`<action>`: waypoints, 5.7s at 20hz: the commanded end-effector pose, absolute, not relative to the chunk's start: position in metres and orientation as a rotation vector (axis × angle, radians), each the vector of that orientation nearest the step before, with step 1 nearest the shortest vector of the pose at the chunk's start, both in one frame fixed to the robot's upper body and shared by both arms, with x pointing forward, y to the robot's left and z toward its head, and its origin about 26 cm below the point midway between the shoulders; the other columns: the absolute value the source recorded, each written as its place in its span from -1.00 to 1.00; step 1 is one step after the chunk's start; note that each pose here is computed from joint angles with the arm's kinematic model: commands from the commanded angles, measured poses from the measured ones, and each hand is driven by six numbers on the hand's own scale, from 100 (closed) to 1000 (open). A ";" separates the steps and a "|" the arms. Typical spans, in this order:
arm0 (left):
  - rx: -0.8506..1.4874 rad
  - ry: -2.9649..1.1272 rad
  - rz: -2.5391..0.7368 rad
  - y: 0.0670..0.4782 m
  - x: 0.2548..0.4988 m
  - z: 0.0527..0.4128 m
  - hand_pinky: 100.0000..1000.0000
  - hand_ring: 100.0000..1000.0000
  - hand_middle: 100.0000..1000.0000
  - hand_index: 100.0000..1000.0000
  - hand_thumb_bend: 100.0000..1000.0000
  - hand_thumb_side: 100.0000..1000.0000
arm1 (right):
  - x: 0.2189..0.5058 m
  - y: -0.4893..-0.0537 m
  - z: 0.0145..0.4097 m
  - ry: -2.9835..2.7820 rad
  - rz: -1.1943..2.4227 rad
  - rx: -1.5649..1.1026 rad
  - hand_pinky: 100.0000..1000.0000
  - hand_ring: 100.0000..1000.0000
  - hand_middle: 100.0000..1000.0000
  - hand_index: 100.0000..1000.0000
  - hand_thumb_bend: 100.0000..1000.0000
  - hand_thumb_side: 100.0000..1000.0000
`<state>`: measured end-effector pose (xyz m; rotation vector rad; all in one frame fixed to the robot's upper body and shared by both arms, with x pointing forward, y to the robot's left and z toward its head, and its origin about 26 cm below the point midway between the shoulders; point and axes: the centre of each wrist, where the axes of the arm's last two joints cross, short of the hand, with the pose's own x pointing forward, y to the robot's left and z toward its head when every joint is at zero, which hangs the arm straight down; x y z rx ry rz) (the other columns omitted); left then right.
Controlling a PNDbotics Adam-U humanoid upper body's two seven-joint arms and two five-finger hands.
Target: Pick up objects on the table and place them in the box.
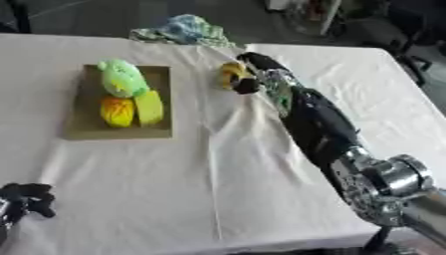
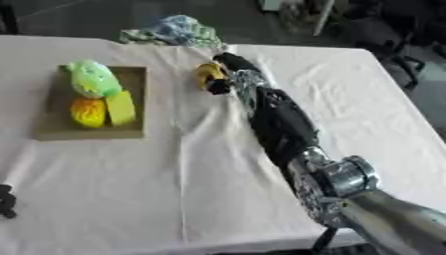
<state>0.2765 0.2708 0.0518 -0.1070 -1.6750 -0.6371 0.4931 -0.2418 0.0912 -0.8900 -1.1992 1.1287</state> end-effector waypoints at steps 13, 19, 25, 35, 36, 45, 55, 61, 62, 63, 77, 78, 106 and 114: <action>-0.073 -1.703 -0.680 0.276 0.280 0.064 0.56 -0.07 0.05 0.39 -1.00 1.00 | 0.492 -0.239 0.089 -1.236 1.035 -1.035 0.24 0.16 -0.04 0.43 -1.00 -1.00; -0.073 -1.700 -0.678 0.276 0.279 0.064 0.56 -0.07 0.05 0.39 -1.00 1.00 | 0.491 -0.237 0.084 -1.296 0.978 -1.137 -0.07 -0.17 -0.63 -0.25 -1.00 -1.00; -0.075 -1.695 -0.666 0.276 0.278 0.061 0.56 -0.07 0.05 0.39 -1.00 1.00 | 0.496 -0.231 0.125 -1.570 0.812 -1.327 -0.17 -0.24 -0.80 -0.44 -1.00 -1.00; -0.089 -1.688 -0.658 0.274 0.277 0.058 0.57 -0.07 0.05 0.39 -1.00 1.00 | 0.493 -0.182 0.181 -1.931 0.939 -1.161 -0.16 -0.22 -0.80 -0.45 -1.00 -1.00; -0.091 -1.688 -0.659 0.274 0.277 0.058 0.57 -0.07 0.05 0.39 -1.00 1.00 | 0.492 -0.173 0.184 -1.965 0.976 -1.124 -0.16 -0.22 -0.80 -0.44 -1.00 -1.00; -0.100 -1.680 -0.657 0.272 0.277 0.056 0.57 -0.08 0.05 0.39 -1.00 1.00 | 0.475 -0.111 0.203 -2.205 1.220 -0.859 -0.11 -0.18 -0.78 -0.43 -1.00 -1.00; -0.110 -1.673 -0.663 0.270 0.277 0.055 0.57 -0.08 0.05 0.39 -1.00 1.00 | 0.452 -0.061 0.209 -2.317 1.530 -0.602 -0.04 -0.13 -0.74 -0.40 -1.00 -1.00; -0.110 -1.672 -0.666 0.270 0.277 0.055 0.57 -0.08 0.05 0.39 -1.00 1.00 | 0.450 -0.053 0.195 -2.234 1.720 -0.644 0.08 -0.04 -0.68 -0.35 -1.00 -1.00; -0.110 -1.672 -0.666 0.270 0.277 0.054 0.57 -0.08 0.05 0.39 -1.00 1.00 | 0.450 -0.052 0.193 -2.216 1.756 -0.663 0.12 0.00 -0.65 -0.36 -1.00 -1.00; -0.111 -1.671 -0.667 0.270 0.277 0.054 0.57 -0.08 0.05 0.39 -1.00 1.00 | 0.450 -0.051 0.190 -2.196 1.789 -0.681 0.12 0.01 -0.64 -0.35 -1.00 -1.00; -0.125 -1.676 -0.678 0.268 0.279 0.056 0.57 -0.08 0.05 0.39 -1.00 1.00 | 0.447 -0.032 0.157 -2.008 1.945 -0.887 0.26 0.16 -0.44 -0.13 -1.00 -1.00; -0.124 -1.676 -0.677 0.268 0.279 0.056 0.57 -0.08 0.05 0.39 -1.00 1.00 | 0.447 -0.032 0.156 -1.995 1.945 -0.914 0.28 0.20 -0.43 -0.10 -1.00 -0.97; -0.123 -1.675 -0.672 0.268 0.278 0.055 0.58 -0.09 0.05 0.39 -1.00 1.00 | 0.445 -0.039 0.185 -2.239 1.744 -1.221 0.42 0.45 0.32 0.61 -0.87 -0.60; -0.100 -1.675 -0.633 0.273 0.274 0.052 0.58 -0.09 0.05 0.39 -1.00 1.00 | 0.429 -0.090 0.230 -2.493 1.212 -1.016 0.23 0.19 0.19 0.68 -1.00 -0.98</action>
